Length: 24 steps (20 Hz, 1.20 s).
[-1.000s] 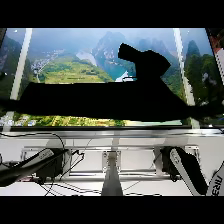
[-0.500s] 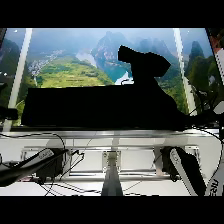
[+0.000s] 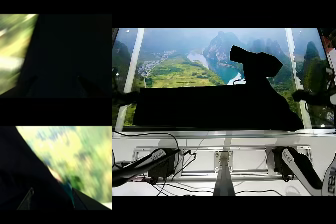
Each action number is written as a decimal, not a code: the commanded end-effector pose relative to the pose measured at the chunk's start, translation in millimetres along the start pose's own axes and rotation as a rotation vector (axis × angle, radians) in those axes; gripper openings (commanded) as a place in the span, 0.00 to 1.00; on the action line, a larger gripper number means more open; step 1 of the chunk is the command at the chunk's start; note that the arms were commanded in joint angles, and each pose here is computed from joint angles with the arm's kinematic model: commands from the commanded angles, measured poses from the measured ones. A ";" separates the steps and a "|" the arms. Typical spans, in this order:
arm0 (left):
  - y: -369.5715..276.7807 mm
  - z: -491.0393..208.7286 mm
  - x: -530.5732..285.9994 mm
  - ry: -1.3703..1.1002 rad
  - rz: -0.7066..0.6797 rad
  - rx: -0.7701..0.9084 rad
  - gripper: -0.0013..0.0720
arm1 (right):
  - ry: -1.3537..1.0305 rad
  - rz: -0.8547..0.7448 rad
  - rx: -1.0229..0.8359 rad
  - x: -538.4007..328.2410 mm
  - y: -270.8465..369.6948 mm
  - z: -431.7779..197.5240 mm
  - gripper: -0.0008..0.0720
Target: Fold the clothes and pants, and hang the long-sleeved shirts on hangers.
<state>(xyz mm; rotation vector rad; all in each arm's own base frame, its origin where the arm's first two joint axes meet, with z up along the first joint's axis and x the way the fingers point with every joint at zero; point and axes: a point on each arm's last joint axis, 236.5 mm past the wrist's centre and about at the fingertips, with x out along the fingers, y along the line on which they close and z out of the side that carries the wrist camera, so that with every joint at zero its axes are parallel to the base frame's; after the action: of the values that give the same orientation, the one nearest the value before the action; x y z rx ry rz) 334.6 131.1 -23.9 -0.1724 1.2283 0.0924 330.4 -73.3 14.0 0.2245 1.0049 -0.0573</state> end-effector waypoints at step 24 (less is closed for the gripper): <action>-285.4 89.8 -30.8 -0.483 -0.405 0.258 0.77 | 0.096 0.054 -0.780 196.2 211.0 40.3 0.49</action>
<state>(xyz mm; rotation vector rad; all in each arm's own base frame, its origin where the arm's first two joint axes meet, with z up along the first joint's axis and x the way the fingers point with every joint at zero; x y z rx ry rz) 453.4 -131.7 56.4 -0.1603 0.7025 -0.3575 504.9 159.7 -80.6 -0.4655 0.9566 0.5018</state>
